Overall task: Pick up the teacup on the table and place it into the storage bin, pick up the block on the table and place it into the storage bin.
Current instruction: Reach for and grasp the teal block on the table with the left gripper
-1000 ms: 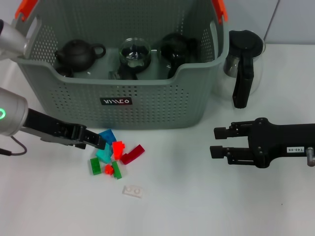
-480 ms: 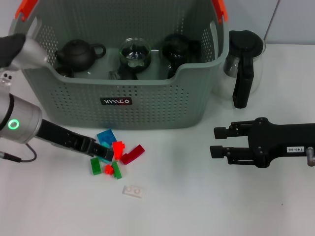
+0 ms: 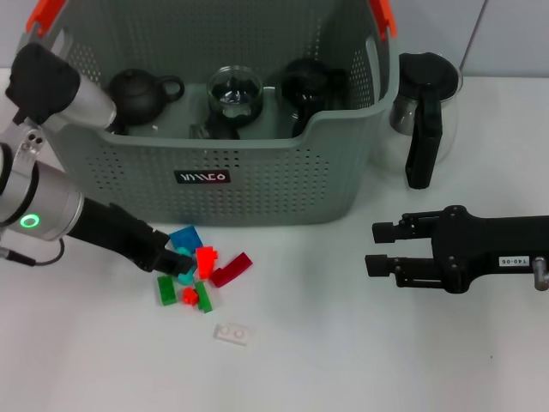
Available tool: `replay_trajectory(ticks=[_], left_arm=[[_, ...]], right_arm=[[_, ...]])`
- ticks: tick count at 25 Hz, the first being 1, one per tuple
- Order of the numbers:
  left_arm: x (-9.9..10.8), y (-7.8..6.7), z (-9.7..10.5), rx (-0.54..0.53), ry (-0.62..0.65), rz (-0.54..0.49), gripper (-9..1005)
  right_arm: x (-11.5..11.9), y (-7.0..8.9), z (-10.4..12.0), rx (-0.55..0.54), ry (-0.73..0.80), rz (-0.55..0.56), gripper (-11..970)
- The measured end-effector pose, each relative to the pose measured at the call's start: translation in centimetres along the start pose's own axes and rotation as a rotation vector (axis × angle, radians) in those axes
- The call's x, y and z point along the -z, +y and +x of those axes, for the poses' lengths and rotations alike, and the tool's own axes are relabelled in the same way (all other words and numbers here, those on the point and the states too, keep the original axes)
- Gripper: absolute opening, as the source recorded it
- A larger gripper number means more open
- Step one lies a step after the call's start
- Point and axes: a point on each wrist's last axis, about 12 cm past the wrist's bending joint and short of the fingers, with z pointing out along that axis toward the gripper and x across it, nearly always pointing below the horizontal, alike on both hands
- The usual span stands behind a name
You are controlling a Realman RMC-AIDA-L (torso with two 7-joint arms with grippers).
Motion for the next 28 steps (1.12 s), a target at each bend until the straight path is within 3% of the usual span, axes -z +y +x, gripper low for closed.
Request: replay_trajectory(ticks=[5, 13, 28], left_arm=[[-0.8, 0.3, -0.3, -0.036, 0.019, -0.033, 567], [-2.6, 0.4, -0.3, -0.024, 0.061, -0.005, 567], [-2.9, 0.4, -0.5, -0.027, 0.104, -0.019, 567]], right_arm=[[0.0, 0.0, 0.1, -0.002, 0.000, 0.000, 582], [0.1, 0.0, 0.2, -0.004, 0.000, 0.004, 582], [0.1, -0.1, 0.1, -0.001, 0.008, 0.005, 582]])
